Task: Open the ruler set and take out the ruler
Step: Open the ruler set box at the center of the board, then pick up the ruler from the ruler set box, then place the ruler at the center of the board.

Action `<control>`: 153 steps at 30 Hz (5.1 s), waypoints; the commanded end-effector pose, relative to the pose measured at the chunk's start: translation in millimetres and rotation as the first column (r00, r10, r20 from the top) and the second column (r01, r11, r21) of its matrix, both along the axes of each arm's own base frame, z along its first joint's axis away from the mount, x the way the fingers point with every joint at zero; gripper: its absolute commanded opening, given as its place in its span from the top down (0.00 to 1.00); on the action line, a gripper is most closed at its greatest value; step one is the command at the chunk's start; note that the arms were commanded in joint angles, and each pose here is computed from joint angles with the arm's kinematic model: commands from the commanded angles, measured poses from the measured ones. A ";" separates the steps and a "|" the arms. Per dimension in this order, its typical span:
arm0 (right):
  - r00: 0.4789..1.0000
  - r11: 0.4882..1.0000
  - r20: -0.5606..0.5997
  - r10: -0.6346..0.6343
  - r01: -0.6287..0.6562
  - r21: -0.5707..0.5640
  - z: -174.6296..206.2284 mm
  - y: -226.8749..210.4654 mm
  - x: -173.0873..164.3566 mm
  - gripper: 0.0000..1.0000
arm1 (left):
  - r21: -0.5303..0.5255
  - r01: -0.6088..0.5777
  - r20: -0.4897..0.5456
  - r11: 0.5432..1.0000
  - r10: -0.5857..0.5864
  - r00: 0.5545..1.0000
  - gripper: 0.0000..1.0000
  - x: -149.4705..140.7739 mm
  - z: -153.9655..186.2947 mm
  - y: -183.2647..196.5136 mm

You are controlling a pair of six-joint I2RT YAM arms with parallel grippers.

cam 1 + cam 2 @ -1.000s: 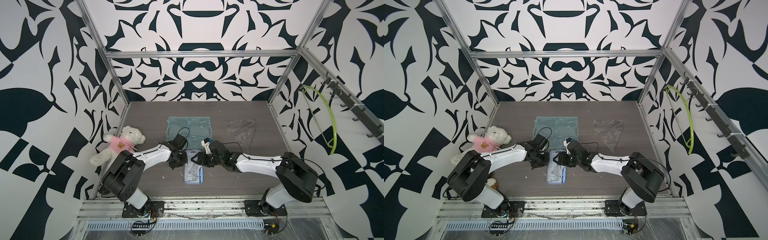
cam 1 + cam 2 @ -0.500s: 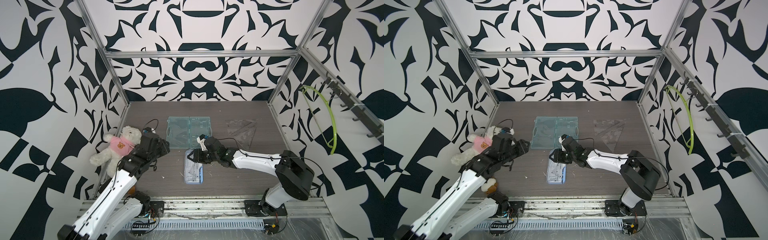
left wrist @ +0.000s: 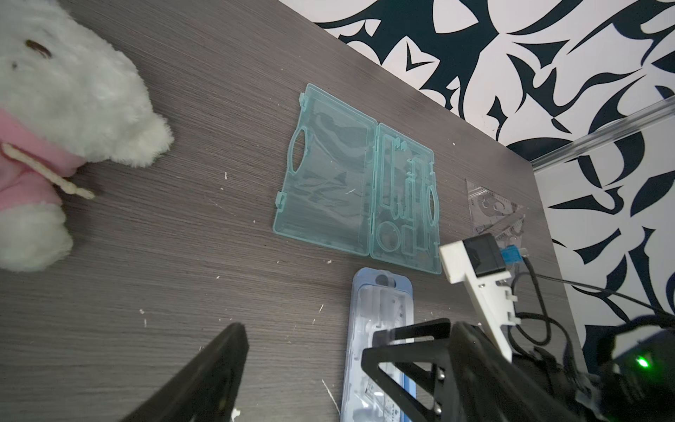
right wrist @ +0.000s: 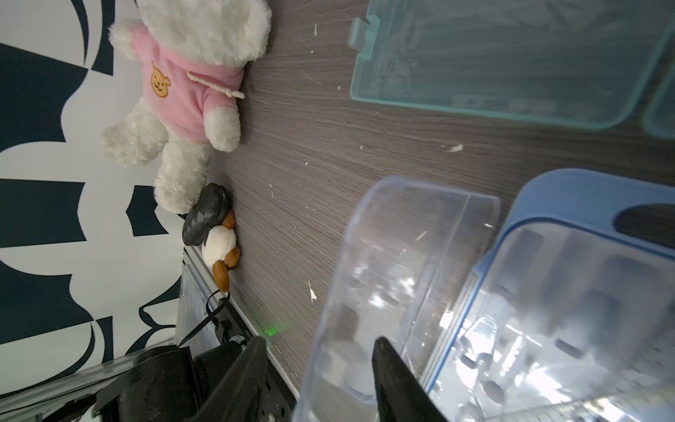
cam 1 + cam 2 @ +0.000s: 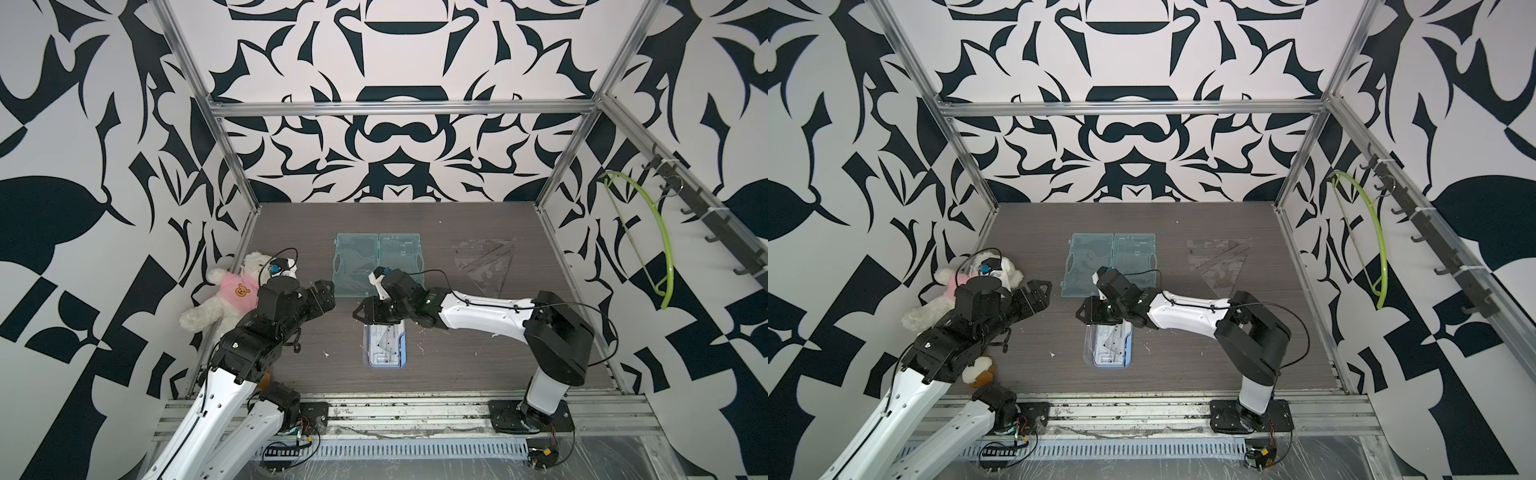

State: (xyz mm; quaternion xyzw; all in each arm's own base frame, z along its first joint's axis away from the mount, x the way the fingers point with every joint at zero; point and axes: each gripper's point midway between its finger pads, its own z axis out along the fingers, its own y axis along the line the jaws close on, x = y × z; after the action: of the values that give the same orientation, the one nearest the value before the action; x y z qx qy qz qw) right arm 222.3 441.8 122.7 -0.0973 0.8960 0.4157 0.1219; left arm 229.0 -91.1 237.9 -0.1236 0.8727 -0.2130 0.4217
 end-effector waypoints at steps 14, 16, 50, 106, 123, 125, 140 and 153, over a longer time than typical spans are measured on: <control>0.991 0.968 0.101 -0.081 0.103 -0.230 16.7 -49.4 2.1 0.52 | -0.025 0.217 -0.193 0.976 -0.218 0.957 0.09 -16.5 -36.0 -34.8; 0.986 0.927 0.123 -0.115 0.151 -0.344 7.0 -73.8 1.3 0.52 | -0.055 0.262 -0.275 0.964 -0.267 0.924 0.09 -22.0 -53.3 -44.8; 0.993 0.777 0.040 -0.115 0.115 -0.619 -73.0 -78.2 -33.3 0.53 | -0.343 0.261 -0.512 0.903 -0.412 0.753 0.08 -58.8 -136.6 -83.5; 0.873 0.730 0.086 -0.479 0.451 -0.513 -23.4 -274.8 39.4 0.76 | -0.081 0.536 -0.318 0.840 -0.532 0.785 0.01 -23.7 -79.1 -133.9; 0.734 0.479 0.118 -0.669 0.547 -0.687 -50.7 -446.9 58.0 0.76 | 0.088 0.835 -0.282 0.544 -0.790 0.545 0.01 -48.1 -76.5 -266.9; 0.742 0.456 0.132 -0.657 0.531 -0.714 -54.4 -454.2 61.9 0.76 | 0.080 0.841 -0.294 0.535 -0.794 0.533 0.01 -50.5 -81.2 -269.4; 0.728 0.443 0.098 -0.678 0.512 -0.736 -78.9 -462.4 67.8 0.75 | 0.092 0.842 -0.314 0.532 -0.787 0.532 0.01 -54.2 -85.5 -261.1; 0.722 0.464 0.076 -0.688 0.518 -0.718 -90.3 -461.0 71.1 0.73 | 0.114 0.792 -0.302 0.600 -0.738 0.603 0.01 -50.8 -79.9 -244.4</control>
State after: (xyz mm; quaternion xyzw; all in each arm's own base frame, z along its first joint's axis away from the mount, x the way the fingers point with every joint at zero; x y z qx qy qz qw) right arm 290.0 -19.5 31.6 0.2388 0.9649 -0.0224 0.1065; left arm 180.0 -346.3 156.7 0.3038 0.8951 -0.2630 0.1933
